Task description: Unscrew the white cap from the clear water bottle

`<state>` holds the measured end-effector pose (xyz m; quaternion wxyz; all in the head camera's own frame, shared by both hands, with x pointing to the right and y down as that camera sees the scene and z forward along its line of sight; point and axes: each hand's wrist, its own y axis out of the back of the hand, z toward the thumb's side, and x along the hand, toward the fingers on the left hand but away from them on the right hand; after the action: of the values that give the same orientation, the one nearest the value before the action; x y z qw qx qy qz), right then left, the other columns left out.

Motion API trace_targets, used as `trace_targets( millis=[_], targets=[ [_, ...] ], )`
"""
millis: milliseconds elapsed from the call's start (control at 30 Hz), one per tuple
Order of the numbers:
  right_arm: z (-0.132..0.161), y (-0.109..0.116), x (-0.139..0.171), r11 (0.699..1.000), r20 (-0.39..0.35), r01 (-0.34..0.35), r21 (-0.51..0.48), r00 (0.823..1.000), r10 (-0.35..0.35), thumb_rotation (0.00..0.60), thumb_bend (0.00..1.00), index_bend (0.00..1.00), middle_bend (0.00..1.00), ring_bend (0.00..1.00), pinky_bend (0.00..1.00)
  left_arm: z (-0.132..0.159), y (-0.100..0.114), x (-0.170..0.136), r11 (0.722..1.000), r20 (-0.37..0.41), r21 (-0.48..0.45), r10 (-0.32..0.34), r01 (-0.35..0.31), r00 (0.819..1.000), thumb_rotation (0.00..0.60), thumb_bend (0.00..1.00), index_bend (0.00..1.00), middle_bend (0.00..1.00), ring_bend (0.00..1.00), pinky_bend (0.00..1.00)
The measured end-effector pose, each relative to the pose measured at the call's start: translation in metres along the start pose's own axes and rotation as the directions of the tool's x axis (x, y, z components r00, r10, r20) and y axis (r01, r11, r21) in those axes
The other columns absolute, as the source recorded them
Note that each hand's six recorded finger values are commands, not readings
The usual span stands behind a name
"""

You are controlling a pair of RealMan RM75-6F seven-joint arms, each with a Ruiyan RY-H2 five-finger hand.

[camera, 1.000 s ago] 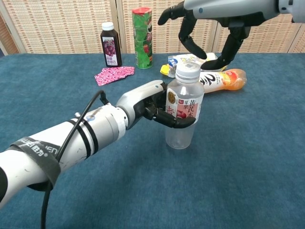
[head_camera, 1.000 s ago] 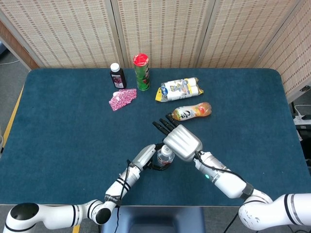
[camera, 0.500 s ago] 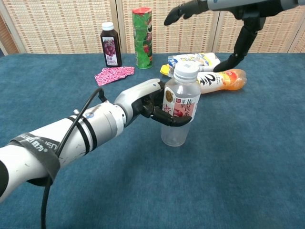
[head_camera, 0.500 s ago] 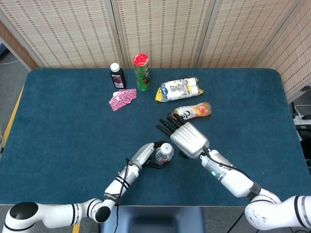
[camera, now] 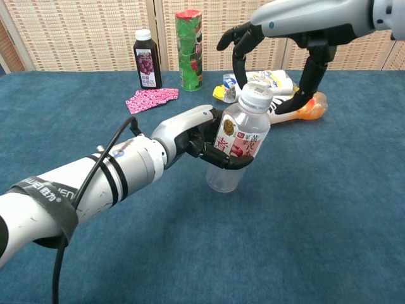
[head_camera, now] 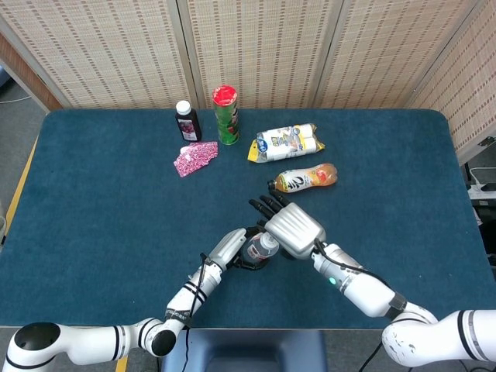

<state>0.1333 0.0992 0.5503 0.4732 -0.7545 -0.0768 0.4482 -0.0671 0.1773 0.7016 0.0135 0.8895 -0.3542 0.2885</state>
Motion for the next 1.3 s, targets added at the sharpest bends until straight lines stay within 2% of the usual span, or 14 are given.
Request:
trace_targets(
  millis=[267, 333, 467, 667, 967, 1167, 1233, 1300],
  targets=[
    [0.002, 0.005, 0.000, 1.000, 0.000, 0.017, 0.014, 1.000, -0.017, 0.600, 0.16, 0.52, 0.00, 0.00, 0.00, -0.001, -0.002, 0.001, 1.000, -0.003, -0.002, -0.007, 0.007, 1.000, 0.600, 0.35, 0.42, 0.50, 0.27, 0.26],
    [0.003, 0.005, -0.001, 1.000, 0.000, 0.019, 0.020, 1.000, -0.019, 0.600, 0.23, 0.52, 0.00, 0.00, 0.00, -0.001, -0.003, 0.001, 1.000, -0.003, -0.002, -0.010, 0.010, 1.000, 0.600, 0.35, 0.42, 0.50, 0.27, 0.26],
    [0.006, 0.006, -0.001, 0.999, -0.006, 0.021, 0.046, 1.000, -0.021, 0.600, 0.41, 0.53, 0.00, 0.00, 0.00, 0.001, -0.004, 0.001, 1.000, 0.006, 0.002, -0.010, 0.010, 1.000, 0.600, 0.35, 0.42, 0.50, 0.27, 0.26],
    [0.012, 0.007, 0.001, 0.995, -0.029, 0.040, 0.086, 0.999, -0.038, 0.600, 0.56, 0.54, 0.00, 0.00, 0.00, 0.004, -0.005, 0.000, 1.000, 0.010, 0.001, -0.011, 0.011, 1.000, 0.600, 0.35, 0.42, 0.50, 0.27, 0.26],
    [0.022, 0.007, 0.004, 0.990, -0.081, 0.076, 0.119, 0.995, -0.066, 0.600, 0.59, 0.56, 0.00, 0.00, 0.00, 0.003, -0.006, 0.001, 1.000, 0.008, 0.000, -0.016, 0.016, 1.000, 0.600, 0.35, 0.42, 0.50, 0.27, 0.26],
    [0.020, 0.006, 0.011, 0.987, -0.086, 0.080, 0.141, 0.994, -0.068, 0.600, 0.60, 0.58, 0.00, 0.00, 0.00, 0.002, -0.003, 0.002, 1.000, 0.002, -0.006, -0.011, 0.011, 1.000, 0.600, 0.35, 0.42, 0.50, 0.27, 0.26],
    [0.018, 0.005, 0.013, 0.985, -0.086, 0.082, 0.152, 0.994, -0.069, 0.600, 0.60, 0.56, 0.00, 0.00, 0.00, 0.001, -0.003, 0.003, 1.000, 0.000, -0.010, -0.011, 0.011, 1.000, 0.600, 0.35, 0.42, 0.50, 0.27, 0.26],
    [0.017, 0.004, 0.014, 0.984, -0.088, 0.087, 0.155, 0.993, -0.074, 0.600, 0.60, 0.49, 0.00, 0.00, 0.00, 0.000, -0.003, 0.003, 1.000, -0.002, -0.016, -0.012, 0.012, 1.000, 0.600, 0.35, 0.42, 0.50, 0.27, 0.26]
  ],
)
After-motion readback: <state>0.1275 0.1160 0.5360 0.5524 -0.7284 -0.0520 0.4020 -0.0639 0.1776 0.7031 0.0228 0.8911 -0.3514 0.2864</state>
